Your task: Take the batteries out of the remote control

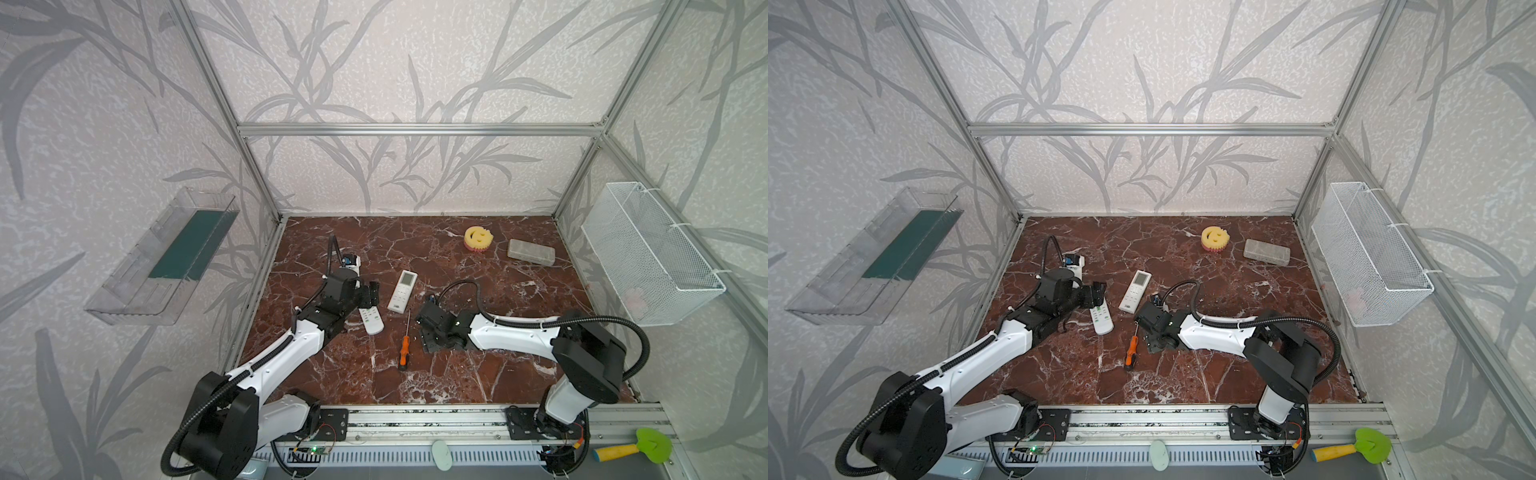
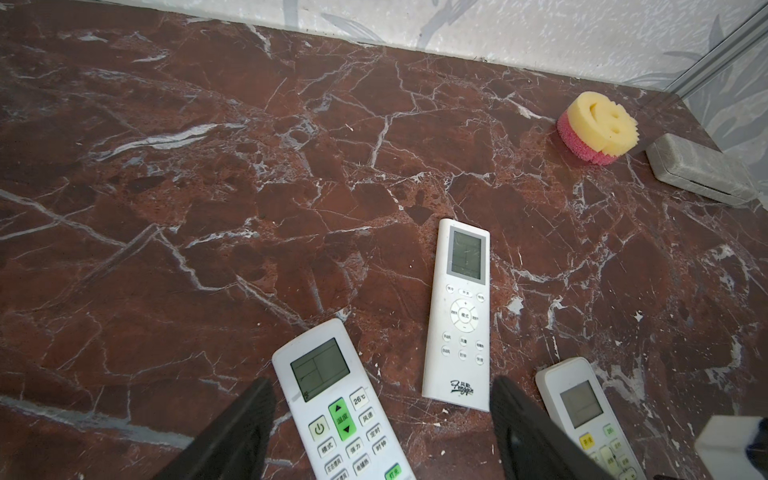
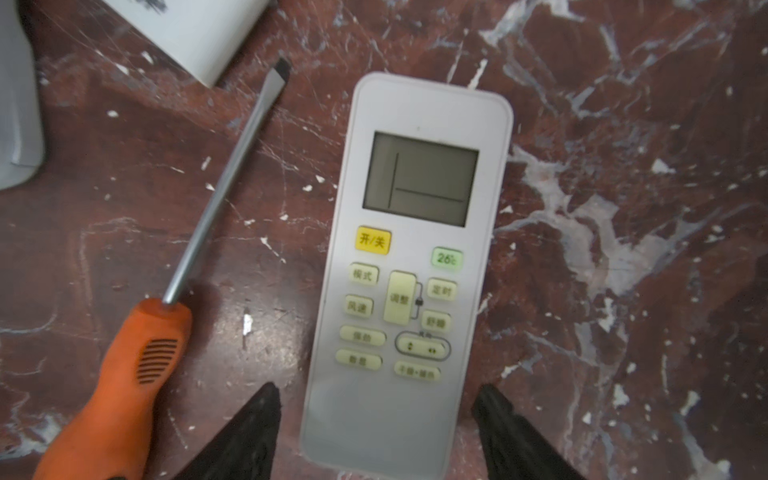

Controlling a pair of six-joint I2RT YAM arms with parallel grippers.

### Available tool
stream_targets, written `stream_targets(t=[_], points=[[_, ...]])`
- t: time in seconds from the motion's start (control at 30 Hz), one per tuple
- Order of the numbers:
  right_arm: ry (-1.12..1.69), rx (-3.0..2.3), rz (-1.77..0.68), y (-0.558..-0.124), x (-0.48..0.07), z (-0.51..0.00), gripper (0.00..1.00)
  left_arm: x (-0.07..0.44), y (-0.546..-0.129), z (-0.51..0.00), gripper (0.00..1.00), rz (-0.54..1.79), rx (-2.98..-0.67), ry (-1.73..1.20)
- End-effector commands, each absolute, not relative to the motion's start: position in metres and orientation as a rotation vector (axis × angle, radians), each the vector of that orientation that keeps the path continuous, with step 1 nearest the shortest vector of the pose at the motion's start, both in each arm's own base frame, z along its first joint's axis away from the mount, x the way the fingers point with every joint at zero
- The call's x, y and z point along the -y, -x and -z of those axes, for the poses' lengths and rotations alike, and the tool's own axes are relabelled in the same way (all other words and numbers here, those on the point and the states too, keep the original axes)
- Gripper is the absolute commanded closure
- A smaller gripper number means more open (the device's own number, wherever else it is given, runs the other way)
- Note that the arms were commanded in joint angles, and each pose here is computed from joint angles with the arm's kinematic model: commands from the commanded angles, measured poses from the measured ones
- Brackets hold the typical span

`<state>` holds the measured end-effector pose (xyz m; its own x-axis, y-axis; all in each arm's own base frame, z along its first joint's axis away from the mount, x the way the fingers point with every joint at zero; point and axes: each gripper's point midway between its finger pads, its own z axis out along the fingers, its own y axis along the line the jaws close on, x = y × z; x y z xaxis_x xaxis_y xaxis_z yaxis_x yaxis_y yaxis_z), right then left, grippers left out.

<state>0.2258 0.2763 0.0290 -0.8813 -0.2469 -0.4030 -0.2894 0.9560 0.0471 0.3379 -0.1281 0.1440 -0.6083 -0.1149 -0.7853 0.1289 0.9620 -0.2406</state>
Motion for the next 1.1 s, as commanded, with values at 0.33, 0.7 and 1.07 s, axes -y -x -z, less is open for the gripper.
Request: stream_targets(t=[0.33,0.7,1.07], points=[[0.385,-2.764,-0.083,-0.222,-0.277,-0.017,0.47,0.129,-0.338,-0.141,0.18,0.333,-2.216,-0.012],[0.380,-2.679,-0.133,-0.231,-0.280,-0.056,0.60,0.135,-0.338,-0.155,0.18,0.392,-2.180,-0.009],[0.354,-2.513,-0.353,-0.238,-0.293,-0.109,0.62,0.189,-0.330,-0.197,0.20,0.874,-2.084,0.035]])
